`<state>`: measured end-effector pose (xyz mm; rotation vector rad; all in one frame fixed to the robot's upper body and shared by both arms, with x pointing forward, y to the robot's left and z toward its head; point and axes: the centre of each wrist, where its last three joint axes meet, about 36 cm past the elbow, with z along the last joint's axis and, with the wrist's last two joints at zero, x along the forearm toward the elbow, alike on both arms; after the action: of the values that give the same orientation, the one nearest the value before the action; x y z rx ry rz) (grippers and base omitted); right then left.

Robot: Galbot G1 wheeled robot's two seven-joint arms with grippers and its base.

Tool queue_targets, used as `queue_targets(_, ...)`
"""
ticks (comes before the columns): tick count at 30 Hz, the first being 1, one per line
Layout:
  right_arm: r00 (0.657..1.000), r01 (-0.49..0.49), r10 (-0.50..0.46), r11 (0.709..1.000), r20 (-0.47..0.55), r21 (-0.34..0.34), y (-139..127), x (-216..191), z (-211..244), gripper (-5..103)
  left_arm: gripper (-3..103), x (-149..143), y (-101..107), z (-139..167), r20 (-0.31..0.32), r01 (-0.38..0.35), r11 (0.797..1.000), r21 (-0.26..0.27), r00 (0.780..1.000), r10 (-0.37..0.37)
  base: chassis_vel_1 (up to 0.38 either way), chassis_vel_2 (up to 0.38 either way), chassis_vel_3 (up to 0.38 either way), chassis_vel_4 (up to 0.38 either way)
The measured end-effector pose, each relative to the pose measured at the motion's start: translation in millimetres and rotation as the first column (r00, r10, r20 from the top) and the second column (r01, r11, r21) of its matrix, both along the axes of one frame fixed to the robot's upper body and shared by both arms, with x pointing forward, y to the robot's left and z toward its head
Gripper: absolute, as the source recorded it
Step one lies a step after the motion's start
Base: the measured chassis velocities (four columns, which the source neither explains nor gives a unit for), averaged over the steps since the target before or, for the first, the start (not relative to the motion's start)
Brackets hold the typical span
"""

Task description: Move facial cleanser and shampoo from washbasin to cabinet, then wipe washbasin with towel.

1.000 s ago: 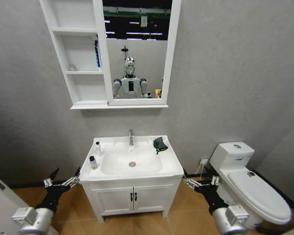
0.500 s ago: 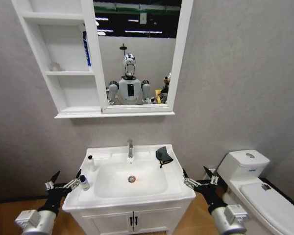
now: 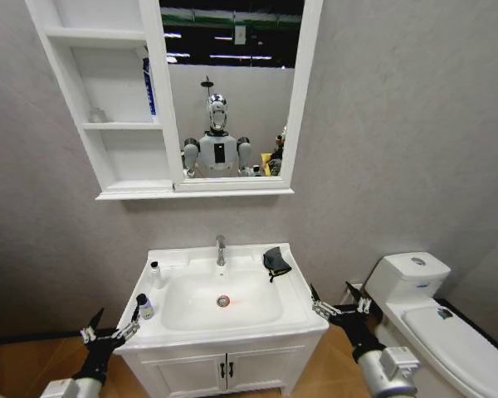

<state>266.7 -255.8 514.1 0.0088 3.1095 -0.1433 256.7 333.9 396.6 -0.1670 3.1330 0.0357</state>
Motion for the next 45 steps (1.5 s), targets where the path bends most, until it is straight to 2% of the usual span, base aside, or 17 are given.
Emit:
queue_targets(5,1.000,0.009,-0.009,1.000,0.001,0.003,0,1,0,100,100,-4,-9,-22,-0.052,0.028,1.000,-0.011,0.998,-0.029,0.000,0.000,0.000,0.000)
queue_targets(9,1.000,0.016,-0.016,1.000,0.008,0.008,-1,1,1,100,100,1,-13,-31,-0.065,0.037,0.999,-0.008,0.997,-0.038,0.000,0.000,0.000,0.000)
queue_targets(15,0.999,0.030,-0.031,0.999,0.039,0.030,1,-1,9,100,100,27,-22,-38,-0.102,0.058,0.998,-0.019,0.993,-0.060,0.000,0.000,0.000,0.000)
queue_targets(16,0.998,0.034,-0.036,0.999,0.043,0.034,1,0,10,100,100,40,-24,-38,-0.115,0.051,0.998,-0.023,0.992,-0.054,0.000,0.000,0.000,0.000)
queue_targets(18,0.998,0.036,-0.038,0.999,0.045,0.035,1,0,10,100,100,43,-24,-38,-0.119,0.048,0.999,-0.024,0.992,-0.051,0.000,0.000,0.000,0.000)
queue_targets(20,0.998,0.043,-0.045,0.998,0.053,0.036,1,0,10,100,100,60,-26,-35,-0.147,0.026,0.999,-0.033,0.989,-0.030,0.000,0.000,0.000,0.000)
queue_targets(28,0.997,0.038,-0.040,0.998,0.065,0.045,1,2,7,100,100,79,-17,-29,-0.175,-0.009,1.000,-0.018,0.985,0.006,0.000,0.000,0.000,0.000)
queue_targets(35,0.997,0.026,-0.031,0.997,0.065,0.068,0,3,5,100,100,108,-5,-34,-0.191,-0.020,1.000,-0.009,0.981,0.017,0.000,0.000,0.000,0.000)
queue_targets(43,0.997,0.031,-0.036,0.997,0.062,0.068,-2,3,4,100,100,136,-9,-39,-0.190,-0.034,0.999,-0.013,0.981,0.030,0.000,0.000,0.000,0.000)
queue_targets(45,0.997,0.035,-0.039,0.997,0.062,0.067,-3,3,4,100,103,140,-9,-40,-0.191,-0.038,0.999,-0.015,0.981,0.034,0.000,0.000,0.000,0.000)
